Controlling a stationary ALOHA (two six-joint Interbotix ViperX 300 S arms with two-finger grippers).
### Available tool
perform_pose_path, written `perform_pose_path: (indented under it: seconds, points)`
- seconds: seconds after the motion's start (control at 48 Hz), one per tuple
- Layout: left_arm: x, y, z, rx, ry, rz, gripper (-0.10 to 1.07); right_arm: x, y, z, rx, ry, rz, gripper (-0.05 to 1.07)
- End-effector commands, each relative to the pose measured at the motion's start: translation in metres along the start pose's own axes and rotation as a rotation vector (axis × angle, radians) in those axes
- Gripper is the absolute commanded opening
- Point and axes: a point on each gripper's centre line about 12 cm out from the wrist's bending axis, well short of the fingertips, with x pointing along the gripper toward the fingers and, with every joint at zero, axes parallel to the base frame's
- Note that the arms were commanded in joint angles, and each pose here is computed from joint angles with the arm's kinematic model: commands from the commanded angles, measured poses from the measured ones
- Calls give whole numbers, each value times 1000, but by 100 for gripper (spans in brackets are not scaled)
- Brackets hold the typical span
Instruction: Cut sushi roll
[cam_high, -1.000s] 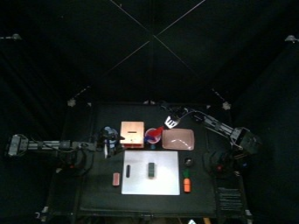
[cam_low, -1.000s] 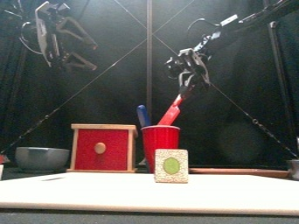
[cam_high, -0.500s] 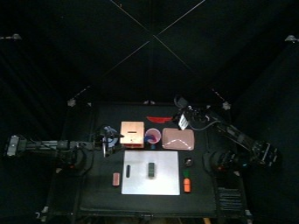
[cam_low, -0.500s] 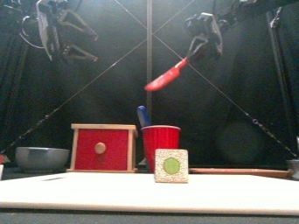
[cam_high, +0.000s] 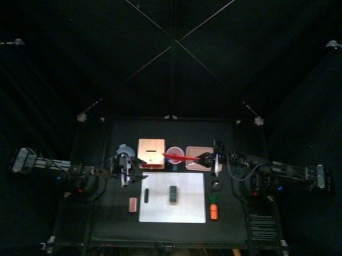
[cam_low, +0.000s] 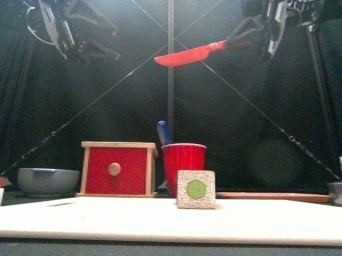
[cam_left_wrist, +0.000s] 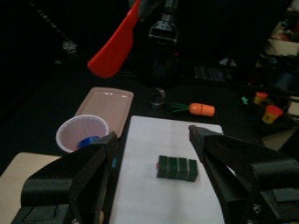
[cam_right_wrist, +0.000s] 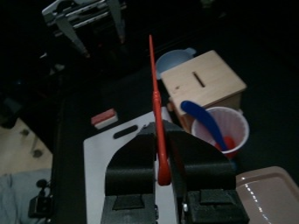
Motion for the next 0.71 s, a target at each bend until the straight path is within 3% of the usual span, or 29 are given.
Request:
perform_pose_path:
  seconds: [0.0,0.271,0.396,0.583,0.688]
  points:
    - [4,-13,20,26,-54,-20,99,6,5,-2,-4,6,17,35]
    - [28,-19,13,12,2,4,99,21,16,-23,-33,62,53,35]
    - [28,-21,22,11,-17,-7,99,25,18,-39,-46,75,64,35]
    - [16,-17,48,-10,-83,-34,99,25,18,-50,-55,44,71,35]
    - [18,-12,48,-40,-60,-59,99,25,19,-50,-62,19,77,35]
